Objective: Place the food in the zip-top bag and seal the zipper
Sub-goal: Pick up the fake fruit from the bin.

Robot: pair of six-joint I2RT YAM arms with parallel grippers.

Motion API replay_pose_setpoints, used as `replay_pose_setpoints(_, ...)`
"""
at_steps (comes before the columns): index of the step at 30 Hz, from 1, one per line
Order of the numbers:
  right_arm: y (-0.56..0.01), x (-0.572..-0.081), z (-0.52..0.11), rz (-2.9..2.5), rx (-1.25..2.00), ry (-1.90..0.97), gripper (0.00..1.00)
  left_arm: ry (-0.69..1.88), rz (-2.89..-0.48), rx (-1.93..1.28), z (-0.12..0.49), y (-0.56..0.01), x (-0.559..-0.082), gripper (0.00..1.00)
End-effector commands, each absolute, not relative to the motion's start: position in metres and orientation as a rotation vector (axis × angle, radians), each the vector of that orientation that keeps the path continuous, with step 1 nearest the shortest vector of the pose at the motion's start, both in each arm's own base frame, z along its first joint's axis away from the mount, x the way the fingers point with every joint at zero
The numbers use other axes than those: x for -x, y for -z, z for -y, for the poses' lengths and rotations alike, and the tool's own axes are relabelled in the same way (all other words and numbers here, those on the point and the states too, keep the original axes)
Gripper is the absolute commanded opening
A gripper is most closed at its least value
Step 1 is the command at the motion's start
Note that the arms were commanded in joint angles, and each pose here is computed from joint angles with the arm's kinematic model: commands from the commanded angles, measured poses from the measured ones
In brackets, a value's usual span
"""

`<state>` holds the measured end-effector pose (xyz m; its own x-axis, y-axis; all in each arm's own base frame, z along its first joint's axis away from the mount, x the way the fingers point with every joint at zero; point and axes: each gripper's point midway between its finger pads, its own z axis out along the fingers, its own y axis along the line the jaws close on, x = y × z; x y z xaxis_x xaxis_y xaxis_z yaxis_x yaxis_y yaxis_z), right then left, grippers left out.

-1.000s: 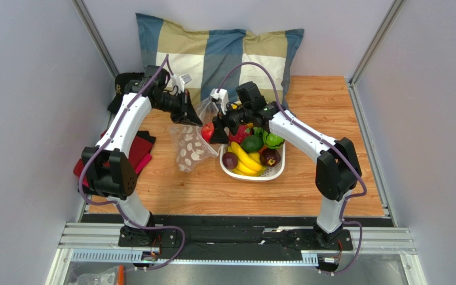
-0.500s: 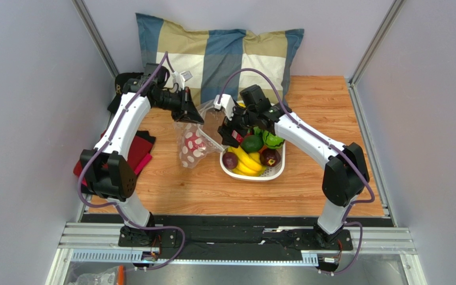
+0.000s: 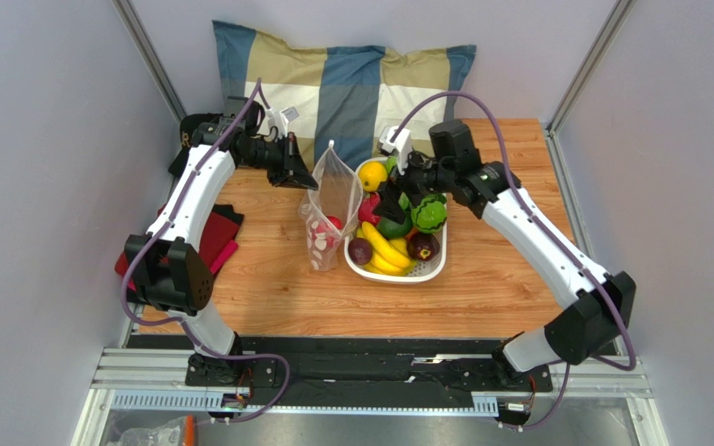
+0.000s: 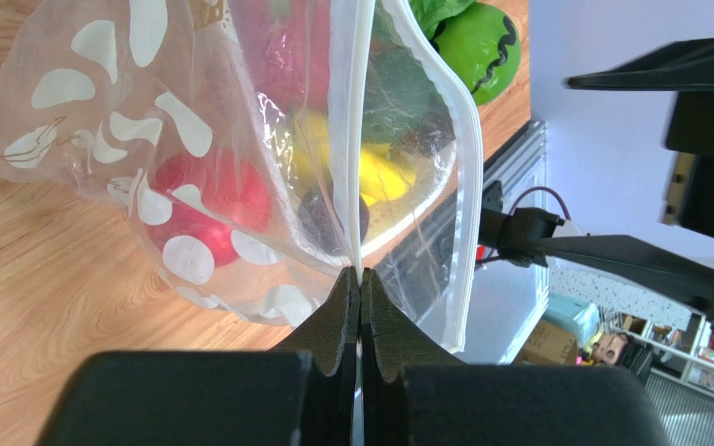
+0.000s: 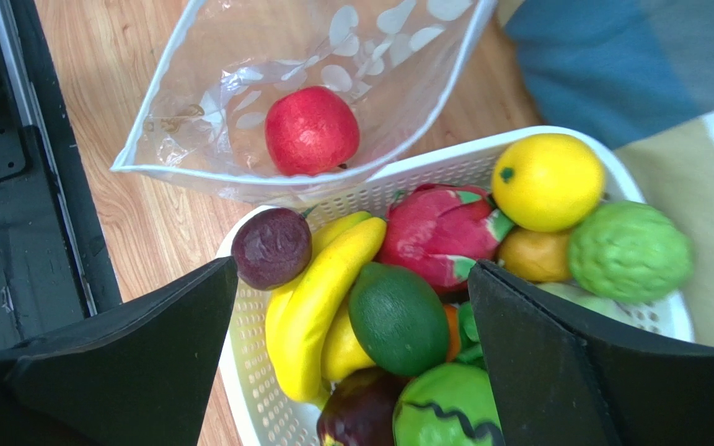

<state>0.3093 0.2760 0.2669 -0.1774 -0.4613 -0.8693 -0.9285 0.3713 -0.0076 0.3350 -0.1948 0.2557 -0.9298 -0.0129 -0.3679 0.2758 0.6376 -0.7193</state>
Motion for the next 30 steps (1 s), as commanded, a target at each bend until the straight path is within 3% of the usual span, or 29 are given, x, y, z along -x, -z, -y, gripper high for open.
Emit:
replay_pose_setpoints(1,-0.269,-0.305,-0.242,-1.861,1.147,-0.671,1.00,1.201,-2.496,-0.203,0.199,-0.256,-0.342,0.00)
replay_pose_setpoints(10,-0.207,-0.330,-0.153,-2.160,1.133,-0.373,1.00,1.190,-2.503,-0.194,0.199,-0.253,-0.343,0.00)
replay_pose_setpoints(30,-0.149,-0.332,-0.160,-2.380,1.071,-0.462,1.00,1.173,-2.509,-0.201,0.198,-0.252,-0.346,0.00)
